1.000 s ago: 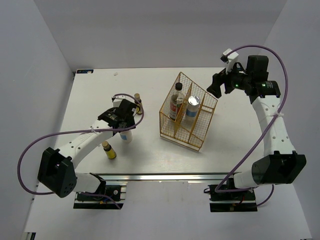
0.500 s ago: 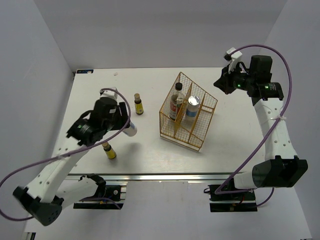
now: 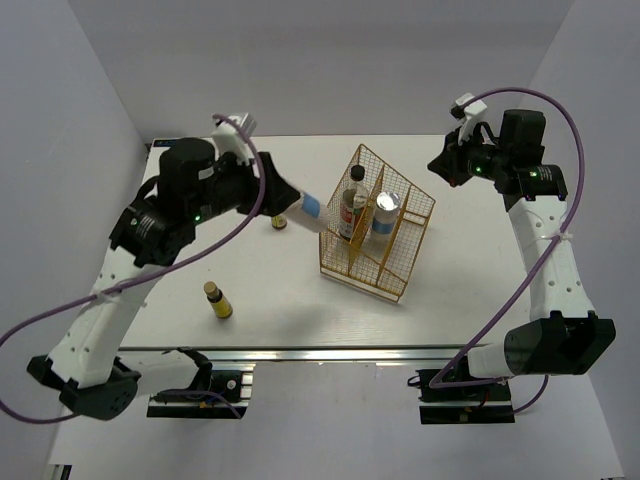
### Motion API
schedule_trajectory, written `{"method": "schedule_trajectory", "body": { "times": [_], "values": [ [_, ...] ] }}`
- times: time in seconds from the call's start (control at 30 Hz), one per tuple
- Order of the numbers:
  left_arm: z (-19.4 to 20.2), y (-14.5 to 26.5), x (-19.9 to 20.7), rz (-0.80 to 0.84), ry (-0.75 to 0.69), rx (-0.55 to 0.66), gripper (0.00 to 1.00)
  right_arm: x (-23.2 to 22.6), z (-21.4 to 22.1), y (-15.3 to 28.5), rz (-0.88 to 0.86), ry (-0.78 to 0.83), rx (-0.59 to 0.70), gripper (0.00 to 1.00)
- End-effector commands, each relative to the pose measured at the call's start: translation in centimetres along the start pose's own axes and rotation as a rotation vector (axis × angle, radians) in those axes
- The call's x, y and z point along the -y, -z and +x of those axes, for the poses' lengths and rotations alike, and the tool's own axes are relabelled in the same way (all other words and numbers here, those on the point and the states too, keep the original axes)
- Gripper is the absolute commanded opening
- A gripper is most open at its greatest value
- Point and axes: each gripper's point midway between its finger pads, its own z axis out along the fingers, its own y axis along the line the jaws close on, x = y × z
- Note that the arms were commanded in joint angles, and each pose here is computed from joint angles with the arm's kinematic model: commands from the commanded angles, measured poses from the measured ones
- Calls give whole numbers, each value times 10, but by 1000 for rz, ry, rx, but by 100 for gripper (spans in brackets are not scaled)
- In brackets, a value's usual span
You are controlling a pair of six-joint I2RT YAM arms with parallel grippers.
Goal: Organize the condiment bottles
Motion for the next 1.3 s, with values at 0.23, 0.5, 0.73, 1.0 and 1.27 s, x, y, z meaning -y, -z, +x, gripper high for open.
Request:
{"method": "schedule_trajectory", "body": {
  "times": [0.23, 0.5, 0.73, 1.0, 1.27],
  "values": [
    [-8, -88, 105, 251, -186, -43, 0, 8, 0, 14, 67, -3, 28, 0],
    [14, -139, 120, 183, -333, -86, 0, 19, 13, 26, 110, -33, 25, 0],
    [27, -164, 103, 72, -419, -98, 0, 18, 19, 29, 110, -42, 24, 0],
    [48, -184, 88, 25, -497, -144, 0, 16, 22, 27, 93, -59, 27, 0],
    [75, -202, 78, 13, -527, -202, 0, 14, 23, 26, 85, -61, 28, 0]
  ]
}}
